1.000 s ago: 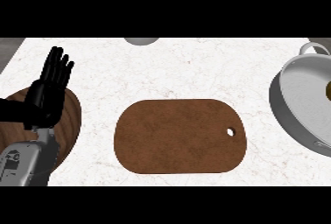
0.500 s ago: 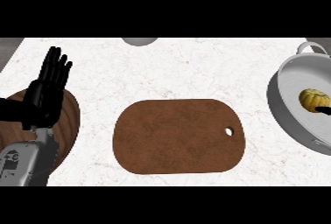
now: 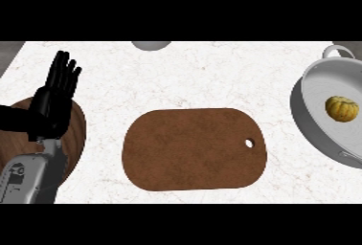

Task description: Pick the squash from the cutting board and place it in the pot

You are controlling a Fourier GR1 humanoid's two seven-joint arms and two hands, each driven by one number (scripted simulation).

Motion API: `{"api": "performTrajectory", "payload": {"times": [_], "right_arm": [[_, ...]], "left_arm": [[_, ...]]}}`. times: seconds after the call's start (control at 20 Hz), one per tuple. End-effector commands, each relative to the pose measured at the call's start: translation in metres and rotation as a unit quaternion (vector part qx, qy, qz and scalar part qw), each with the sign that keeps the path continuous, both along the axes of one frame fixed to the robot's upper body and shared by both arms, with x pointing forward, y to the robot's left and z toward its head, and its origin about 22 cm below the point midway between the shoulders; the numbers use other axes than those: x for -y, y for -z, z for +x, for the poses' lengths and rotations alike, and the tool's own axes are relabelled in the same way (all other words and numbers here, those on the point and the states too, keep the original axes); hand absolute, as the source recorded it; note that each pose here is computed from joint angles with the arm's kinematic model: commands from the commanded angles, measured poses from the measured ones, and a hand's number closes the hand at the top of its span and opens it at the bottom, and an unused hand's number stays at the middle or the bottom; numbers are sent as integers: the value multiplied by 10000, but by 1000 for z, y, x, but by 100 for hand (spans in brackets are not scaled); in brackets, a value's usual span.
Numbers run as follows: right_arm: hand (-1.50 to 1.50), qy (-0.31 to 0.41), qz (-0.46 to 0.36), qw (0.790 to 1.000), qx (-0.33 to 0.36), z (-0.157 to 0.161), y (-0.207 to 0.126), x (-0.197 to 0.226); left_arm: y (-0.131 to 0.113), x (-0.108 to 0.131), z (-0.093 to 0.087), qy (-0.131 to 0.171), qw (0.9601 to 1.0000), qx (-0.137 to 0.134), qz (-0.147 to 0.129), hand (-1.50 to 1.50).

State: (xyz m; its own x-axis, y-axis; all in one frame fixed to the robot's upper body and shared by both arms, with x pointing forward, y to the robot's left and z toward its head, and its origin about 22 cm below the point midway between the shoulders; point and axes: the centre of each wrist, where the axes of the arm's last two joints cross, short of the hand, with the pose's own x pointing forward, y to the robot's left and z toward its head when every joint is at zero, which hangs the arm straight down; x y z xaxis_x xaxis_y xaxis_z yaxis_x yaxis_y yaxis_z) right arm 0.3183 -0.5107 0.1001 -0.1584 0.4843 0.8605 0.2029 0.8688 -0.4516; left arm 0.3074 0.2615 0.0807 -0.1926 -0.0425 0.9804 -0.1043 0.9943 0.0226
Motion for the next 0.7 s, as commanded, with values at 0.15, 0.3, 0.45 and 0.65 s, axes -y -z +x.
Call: {"api": "performTrajectory", "payload": {"times": [0.15,0.3,0.45,0.65], "right_arm": [[-150,507,749,9947,488,-32,-4,43],[-150,450,990,9921,618,-56,-23,69],[-150,540,1137,9893,732,-79,-15,83],[-150,791,1076,9873,862,-86,-25,91]], "left_arm": [[8,1,-4,135,9999,-35,-101,0],[-24,5,12,66,9999,40,-67,0],[-8,16,-1,120,9999,68,-29,0],[-5,-2,-2,182,9997,148,29,0]]}}
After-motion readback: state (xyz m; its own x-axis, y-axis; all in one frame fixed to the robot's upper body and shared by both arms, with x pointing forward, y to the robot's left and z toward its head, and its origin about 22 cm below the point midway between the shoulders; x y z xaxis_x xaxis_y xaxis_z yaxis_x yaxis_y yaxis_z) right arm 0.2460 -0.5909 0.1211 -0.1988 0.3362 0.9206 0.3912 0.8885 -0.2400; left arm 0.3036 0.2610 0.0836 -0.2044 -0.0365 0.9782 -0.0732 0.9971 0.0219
